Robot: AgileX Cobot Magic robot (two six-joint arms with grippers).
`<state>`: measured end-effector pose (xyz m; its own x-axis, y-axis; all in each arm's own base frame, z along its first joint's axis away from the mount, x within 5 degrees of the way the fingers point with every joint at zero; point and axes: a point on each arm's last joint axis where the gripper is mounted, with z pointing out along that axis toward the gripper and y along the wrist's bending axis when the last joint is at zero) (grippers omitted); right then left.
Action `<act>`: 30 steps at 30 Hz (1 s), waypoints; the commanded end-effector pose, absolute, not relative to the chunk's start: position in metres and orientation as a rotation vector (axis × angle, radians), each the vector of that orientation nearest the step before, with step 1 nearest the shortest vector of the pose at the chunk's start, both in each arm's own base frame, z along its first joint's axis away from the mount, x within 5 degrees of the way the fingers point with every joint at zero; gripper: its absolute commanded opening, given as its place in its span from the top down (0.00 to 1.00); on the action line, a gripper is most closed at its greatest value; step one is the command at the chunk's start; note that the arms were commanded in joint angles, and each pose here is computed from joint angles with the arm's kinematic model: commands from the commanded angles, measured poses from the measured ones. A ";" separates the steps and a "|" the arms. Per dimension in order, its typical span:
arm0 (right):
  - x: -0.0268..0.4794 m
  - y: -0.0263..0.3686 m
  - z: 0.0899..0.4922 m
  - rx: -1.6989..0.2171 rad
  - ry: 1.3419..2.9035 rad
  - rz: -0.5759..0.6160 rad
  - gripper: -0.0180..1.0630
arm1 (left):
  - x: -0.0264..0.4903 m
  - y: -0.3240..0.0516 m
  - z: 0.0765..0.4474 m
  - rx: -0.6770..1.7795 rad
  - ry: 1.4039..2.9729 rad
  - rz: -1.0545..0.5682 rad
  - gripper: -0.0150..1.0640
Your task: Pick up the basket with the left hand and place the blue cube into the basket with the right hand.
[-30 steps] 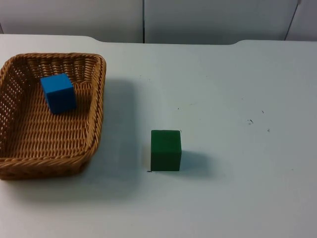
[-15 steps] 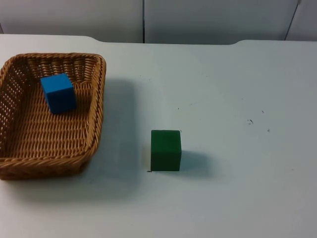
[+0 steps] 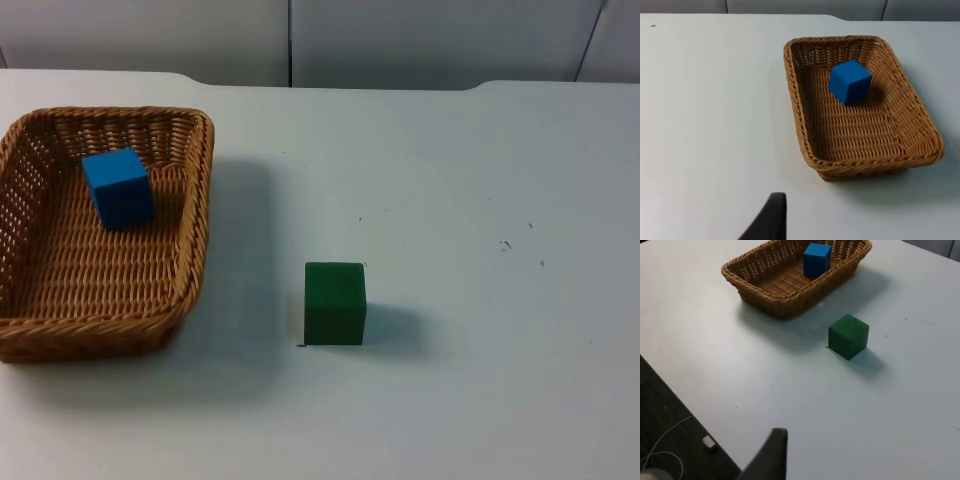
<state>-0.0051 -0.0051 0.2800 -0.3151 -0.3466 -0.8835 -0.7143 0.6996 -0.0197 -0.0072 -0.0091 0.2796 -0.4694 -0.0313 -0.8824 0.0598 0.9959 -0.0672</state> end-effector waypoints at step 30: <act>-0.007 0.000 0.278 -0.062 2.052 0.011 0.01 | -0.007 -0.009 0.280 0.011 2.042 -0.108 0.01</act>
<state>-0.0072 -0.0004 0.2800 -0.4662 -0.0456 -0.8835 -0.0604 0.9980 -0.0197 -0.0072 -0.0089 0.2796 -0.4695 -0.0325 -0.8823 0.0578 0.9960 -0.0674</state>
